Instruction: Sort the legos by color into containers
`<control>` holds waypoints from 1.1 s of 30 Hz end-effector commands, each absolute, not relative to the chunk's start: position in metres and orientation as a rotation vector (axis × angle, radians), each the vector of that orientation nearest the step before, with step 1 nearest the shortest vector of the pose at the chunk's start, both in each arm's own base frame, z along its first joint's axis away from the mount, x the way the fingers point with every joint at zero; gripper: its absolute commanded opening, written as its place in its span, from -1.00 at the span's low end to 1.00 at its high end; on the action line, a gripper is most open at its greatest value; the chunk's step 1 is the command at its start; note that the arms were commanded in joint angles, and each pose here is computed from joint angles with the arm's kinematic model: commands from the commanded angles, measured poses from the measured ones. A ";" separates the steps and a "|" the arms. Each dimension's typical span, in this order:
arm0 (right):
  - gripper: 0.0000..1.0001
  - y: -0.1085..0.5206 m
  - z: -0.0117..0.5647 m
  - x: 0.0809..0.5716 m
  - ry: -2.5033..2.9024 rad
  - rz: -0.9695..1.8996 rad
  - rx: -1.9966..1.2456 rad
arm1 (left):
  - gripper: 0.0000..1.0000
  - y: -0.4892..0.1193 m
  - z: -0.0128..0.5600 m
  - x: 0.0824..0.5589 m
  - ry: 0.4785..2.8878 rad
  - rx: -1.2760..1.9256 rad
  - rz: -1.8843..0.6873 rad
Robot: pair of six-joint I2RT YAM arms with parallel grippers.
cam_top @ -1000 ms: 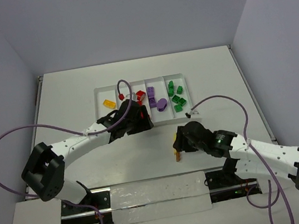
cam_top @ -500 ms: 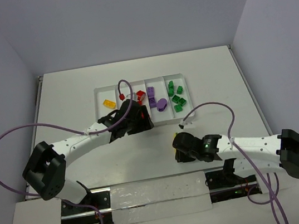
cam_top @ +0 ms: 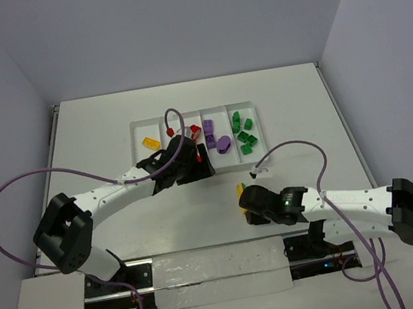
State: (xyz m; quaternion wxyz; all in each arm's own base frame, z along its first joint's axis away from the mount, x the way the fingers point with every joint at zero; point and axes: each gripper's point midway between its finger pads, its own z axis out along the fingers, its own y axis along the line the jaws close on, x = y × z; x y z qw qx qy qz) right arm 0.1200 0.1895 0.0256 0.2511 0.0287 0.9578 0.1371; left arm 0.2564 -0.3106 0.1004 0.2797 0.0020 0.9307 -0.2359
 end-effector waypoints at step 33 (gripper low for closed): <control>-1.00 0.220 0.099 0.135 2.399 0.600 0.057 | 0.44 -0.402 0.110 0.190 2.418 0.166 -1.393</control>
